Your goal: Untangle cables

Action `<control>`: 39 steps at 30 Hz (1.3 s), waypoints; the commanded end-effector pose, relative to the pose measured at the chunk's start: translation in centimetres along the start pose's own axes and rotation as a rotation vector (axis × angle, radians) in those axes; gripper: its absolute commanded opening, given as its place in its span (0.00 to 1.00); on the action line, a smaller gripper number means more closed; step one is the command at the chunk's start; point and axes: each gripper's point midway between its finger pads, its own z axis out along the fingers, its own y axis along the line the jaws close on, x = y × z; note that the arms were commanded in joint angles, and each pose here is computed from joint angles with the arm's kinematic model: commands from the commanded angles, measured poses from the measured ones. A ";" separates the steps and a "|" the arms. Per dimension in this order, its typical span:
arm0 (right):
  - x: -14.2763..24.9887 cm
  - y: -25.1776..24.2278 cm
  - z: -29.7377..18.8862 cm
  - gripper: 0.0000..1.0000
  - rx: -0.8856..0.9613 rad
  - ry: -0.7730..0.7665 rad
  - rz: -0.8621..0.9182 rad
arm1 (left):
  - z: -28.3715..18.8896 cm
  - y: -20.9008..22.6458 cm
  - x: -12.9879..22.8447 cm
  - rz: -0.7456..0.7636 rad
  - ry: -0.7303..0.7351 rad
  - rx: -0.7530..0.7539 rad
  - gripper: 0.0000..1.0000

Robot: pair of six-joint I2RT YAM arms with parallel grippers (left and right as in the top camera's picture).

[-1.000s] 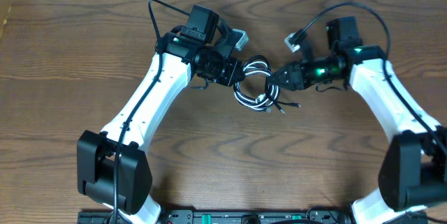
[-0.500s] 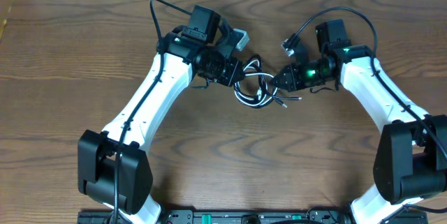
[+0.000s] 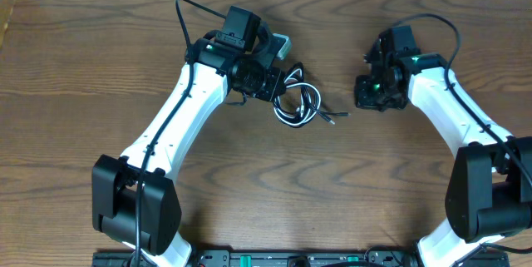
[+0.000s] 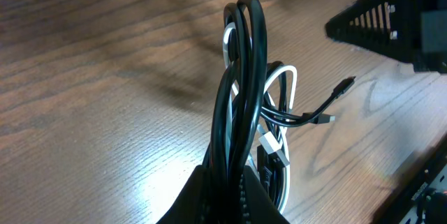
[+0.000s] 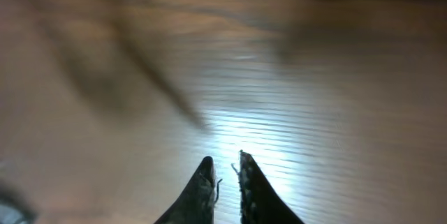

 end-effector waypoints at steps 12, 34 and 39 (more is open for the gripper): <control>-0.7 10.2 -1.7 0.48 -0.525 -0.074 -0.345 | 0.5 0.4 0.3 -0.285 0.017 -0.007 0.07; -0.9 9.3 4.1 0.39 -0.254 -0.052 -0.231 | 0.5 -1.1 0.8 -0.303 0.050 0.073 0.07; -0.9 4.8 5.2 0.28 0.004 -0.054 -0.072 | 0.5 -0.9 0.8 -0.303 0.049 0.067 0.08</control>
